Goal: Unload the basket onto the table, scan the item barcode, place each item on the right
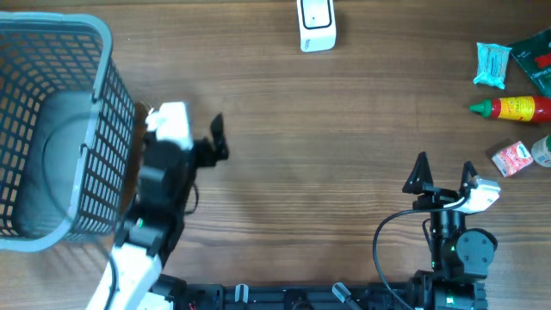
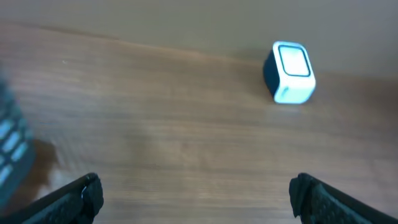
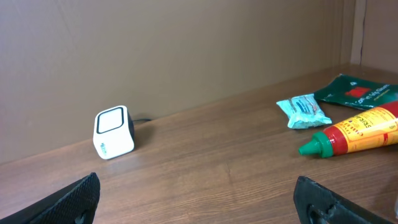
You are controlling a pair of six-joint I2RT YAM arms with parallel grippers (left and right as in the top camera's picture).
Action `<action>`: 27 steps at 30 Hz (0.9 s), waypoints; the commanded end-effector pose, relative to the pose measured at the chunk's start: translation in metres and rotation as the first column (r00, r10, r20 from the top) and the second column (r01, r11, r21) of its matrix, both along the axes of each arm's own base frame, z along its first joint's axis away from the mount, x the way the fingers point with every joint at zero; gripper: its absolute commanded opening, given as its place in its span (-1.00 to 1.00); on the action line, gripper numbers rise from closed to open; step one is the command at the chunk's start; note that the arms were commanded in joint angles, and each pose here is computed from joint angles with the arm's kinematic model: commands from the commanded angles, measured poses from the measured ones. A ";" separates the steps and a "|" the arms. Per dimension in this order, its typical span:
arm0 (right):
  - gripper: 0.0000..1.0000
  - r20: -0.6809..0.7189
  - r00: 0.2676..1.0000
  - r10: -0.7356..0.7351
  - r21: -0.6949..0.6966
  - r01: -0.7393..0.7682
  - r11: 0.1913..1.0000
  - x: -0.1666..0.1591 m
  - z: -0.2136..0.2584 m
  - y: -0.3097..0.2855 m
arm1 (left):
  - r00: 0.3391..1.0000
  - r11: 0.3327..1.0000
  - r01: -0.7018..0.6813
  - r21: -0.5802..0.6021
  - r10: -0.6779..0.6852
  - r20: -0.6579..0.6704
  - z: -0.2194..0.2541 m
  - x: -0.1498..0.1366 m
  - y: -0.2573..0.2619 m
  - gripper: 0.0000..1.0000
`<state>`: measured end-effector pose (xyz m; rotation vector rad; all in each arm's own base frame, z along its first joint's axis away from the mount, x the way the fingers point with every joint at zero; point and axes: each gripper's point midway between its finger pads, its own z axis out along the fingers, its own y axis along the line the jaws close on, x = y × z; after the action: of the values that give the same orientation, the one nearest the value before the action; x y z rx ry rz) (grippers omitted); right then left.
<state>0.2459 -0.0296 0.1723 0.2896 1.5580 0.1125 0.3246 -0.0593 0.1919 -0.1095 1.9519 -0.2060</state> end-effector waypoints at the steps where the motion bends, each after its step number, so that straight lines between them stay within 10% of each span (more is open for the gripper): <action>1: 0.99 0.014 1.000 0.019 -0.019 -0.019 1.000 0.000 0.003 0.004 | 0.997 1.000 0.028 -0.010 -0.028 0.073 -0.007 -0.025 0.011 1.00; 27: 0.98 0.014 1.000 0.019 -0.020 -0.019 1.000 0.000 0.003 0.004 | 0.955 0.998 -0.064 0.027 0.053 0.293 -0.037 -0.075 0.059 1.00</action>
<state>0.2458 -0.0296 0.1727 0.2892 1.5561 0.1126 0.2519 0.0006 0.1598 -0.1421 1.6514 -0.1599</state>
